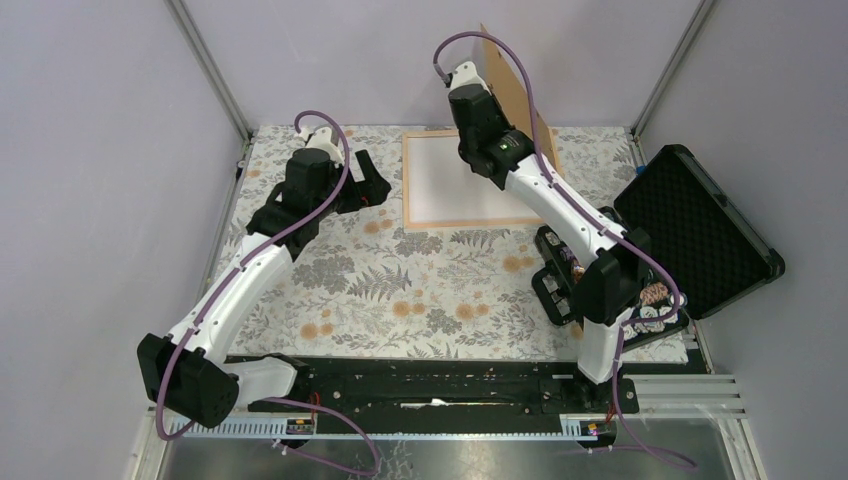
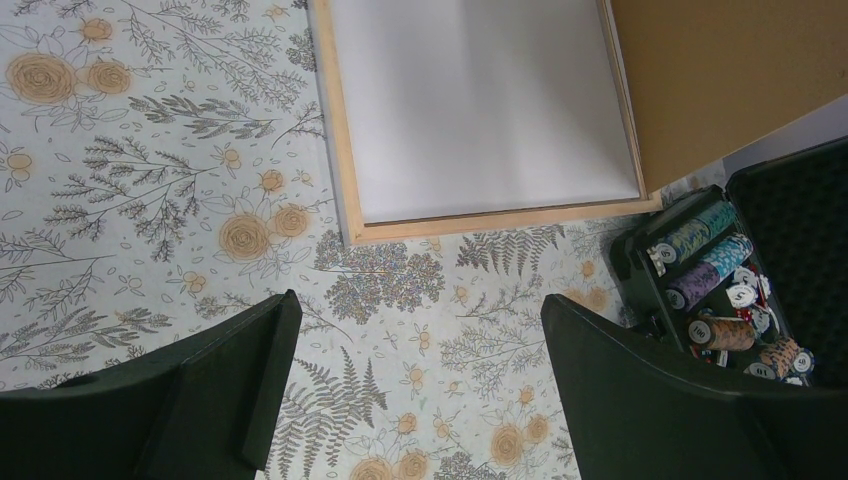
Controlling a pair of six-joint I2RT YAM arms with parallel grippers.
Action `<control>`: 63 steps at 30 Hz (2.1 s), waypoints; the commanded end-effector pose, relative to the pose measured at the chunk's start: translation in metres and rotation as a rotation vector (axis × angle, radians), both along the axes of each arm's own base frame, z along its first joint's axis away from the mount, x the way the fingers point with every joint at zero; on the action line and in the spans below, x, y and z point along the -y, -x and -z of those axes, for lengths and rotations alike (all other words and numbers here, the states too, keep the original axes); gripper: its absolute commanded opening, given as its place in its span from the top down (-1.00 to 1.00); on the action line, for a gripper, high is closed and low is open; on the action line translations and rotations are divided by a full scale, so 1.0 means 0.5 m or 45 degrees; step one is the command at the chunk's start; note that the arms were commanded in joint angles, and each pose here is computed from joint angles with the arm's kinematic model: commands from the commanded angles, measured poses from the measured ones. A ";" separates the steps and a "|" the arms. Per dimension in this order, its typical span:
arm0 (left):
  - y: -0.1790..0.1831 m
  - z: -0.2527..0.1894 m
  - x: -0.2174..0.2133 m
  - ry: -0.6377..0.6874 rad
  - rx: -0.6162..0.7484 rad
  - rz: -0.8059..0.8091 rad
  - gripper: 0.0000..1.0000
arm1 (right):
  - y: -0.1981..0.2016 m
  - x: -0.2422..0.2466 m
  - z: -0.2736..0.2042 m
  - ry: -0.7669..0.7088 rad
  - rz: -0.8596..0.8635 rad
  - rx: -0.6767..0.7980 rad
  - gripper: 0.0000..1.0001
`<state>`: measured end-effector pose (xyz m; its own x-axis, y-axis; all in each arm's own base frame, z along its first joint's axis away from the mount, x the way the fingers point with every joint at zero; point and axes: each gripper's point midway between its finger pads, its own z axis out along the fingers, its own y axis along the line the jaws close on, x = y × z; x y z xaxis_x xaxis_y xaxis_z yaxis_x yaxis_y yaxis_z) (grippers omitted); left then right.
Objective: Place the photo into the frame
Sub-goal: Turn over the photo frame item on the photo frame.
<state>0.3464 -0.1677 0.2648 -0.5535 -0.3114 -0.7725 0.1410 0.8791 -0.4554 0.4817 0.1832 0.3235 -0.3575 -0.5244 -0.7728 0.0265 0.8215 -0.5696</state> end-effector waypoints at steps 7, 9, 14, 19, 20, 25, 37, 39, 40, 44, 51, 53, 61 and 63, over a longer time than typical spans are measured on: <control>0.001 -0.037 -0.001 0.009 0.083 0.006 -0.97 | 0.039 0.017 -0.107 -0.087 0.045 0.184 1.00; 0.002 -0.036 0.000 0.010 0.083 0.008 -0.98 | 0.041 0.017 -0.110 -0.087 0.047 0.188 1.00; 0.001 -0.035 0.000 0.008 0.081 0.008 -0.97 | 0.049 0.013 -0.118 -0.094 0.038 0.200 1.00; 0.000 -0.035 0.001 0.008 0.081 0.011 -0.97 | 0.049 0.015 -0.100 -0.069 0.047 0.182 1.00; 0.000 -0.035 0.001 0.008 0.080 0.011 -0.97 | 0.047 0.014 -0.093 -0.054 0.054 0.173 1.00; 0.001 -0.035 0.000 0.007 0.082 0.011 -0.98 | 0.038 0.016 -0.063 0.016 0.100 0.141 1.00; -0.001 -0.043 -0.019 -0.022 0.092 -0.049 -0.98 | 0.018 0.004 0.001 0.130 0.092 0.056 1.00; -0.003 -0.046 -0.030 -0.043 0.100 -0.080 -0.97 | 0.014 -0.005 0.017 0.148 0.064 0.026 0.94; -0.004 -0.047 -0.036 -0.054 0.102 -0.097 -0.97 | 0.013 -0.006 0.022 0.157 0.065 0.019 0.92; -0.008 -0.050 -0.072 -0.116 0.108 -0.207 -0.97 | 0.009 -0.012 0.045 0.167 0.060 -0.010 0.69; -0.009 -0.066 -0.114 -0.174 0.140 -0.327 -0.97 | 0.002 -0.035 0.108 0.155 0.044 -0.069 0.51; -0.009 -0.067 -0.118 -0.178 0.143 -0.337 -0.98 | 0.001 -0.042 0.123 0.157 0.042 -0.082 0.41; -0.008 -0.072 -0.126 -0.175 0.154 -0.353 -0.97 | -0.003 -0.054 0.156 0.140 0.042 -0.102 0.17; -0.007 -0.072 -0.126 -0.171 0.154 -0.351 -0.97 | -0.003 -0.055 0.163 0.136 0.042 -0.109 0.09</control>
